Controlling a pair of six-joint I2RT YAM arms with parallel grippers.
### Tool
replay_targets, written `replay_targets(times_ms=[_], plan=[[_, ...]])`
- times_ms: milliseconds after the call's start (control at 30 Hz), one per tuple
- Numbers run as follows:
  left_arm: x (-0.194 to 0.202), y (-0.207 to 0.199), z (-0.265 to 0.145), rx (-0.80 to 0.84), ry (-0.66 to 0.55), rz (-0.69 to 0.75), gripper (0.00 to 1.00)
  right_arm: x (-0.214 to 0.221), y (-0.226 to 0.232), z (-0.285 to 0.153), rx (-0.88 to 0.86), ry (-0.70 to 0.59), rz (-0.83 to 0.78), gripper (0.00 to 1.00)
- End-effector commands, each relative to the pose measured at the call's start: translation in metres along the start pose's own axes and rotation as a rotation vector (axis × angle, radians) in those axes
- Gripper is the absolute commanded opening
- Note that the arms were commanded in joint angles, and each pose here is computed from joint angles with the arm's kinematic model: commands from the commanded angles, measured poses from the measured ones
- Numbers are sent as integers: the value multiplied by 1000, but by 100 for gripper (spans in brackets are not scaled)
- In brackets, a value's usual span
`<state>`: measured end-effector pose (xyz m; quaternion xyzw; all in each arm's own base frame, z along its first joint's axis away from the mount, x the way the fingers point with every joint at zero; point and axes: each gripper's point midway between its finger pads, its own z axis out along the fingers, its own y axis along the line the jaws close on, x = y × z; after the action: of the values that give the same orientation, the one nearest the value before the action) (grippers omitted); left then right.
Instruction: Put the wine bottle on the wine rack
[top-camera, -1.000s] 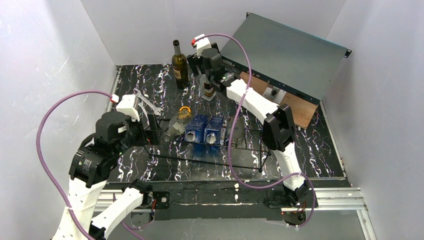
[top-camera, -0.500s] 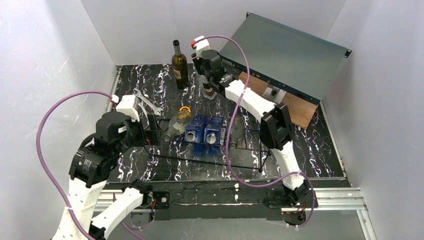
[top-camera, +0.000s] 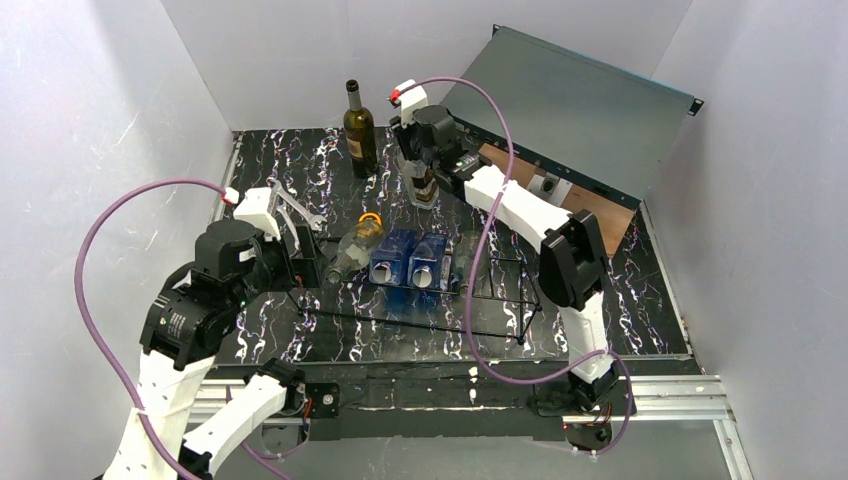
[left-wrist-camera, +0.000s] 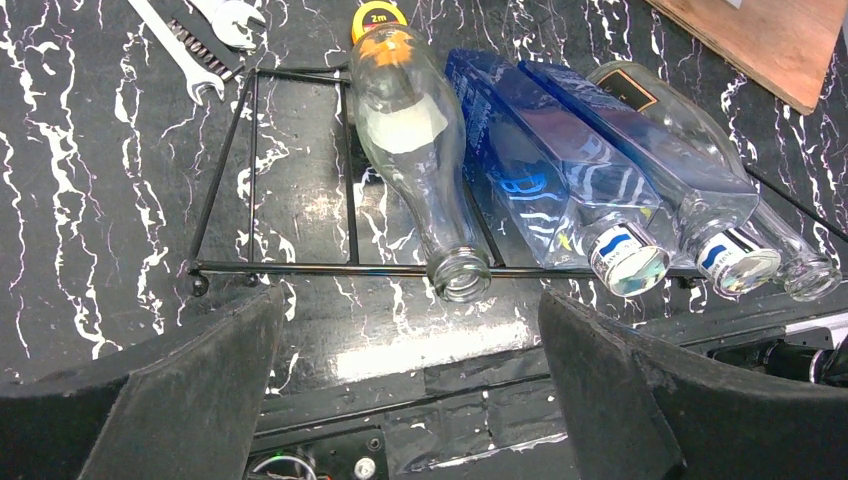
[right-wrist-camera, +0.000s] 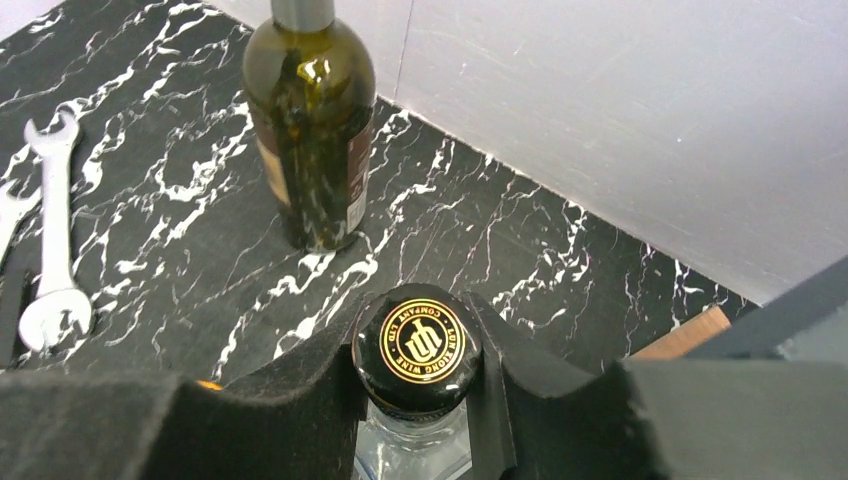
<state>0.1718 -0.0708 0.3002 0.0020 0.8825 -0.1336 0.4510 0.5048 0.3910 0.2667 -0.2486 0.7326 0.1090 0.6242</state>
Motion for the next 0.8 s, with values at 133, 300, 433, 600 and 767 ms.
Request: replay_targets(times_ms=[133, 300, 433, 600, 767], plan=[[-4, -7, 2, 24, 8, -11, 98, -122, -31, -82, 19, -302, 5, 1], [-4, -12, 9, 39, 25, -12, 98, -120, -57, -152, 79, -307, -9, 1], [-6, -15, 14, 49, 33, -12, 98, -97, -70, -209, 80, -249, -77, 1], [-6, -18, 17, 59, 39, -20, 98, -81, -71, -243, 48, -247, -119, 1], [-5, -23, 22, 80, 49, -38, 98, -69, -80, -266, 79, -254, -109, 1]])
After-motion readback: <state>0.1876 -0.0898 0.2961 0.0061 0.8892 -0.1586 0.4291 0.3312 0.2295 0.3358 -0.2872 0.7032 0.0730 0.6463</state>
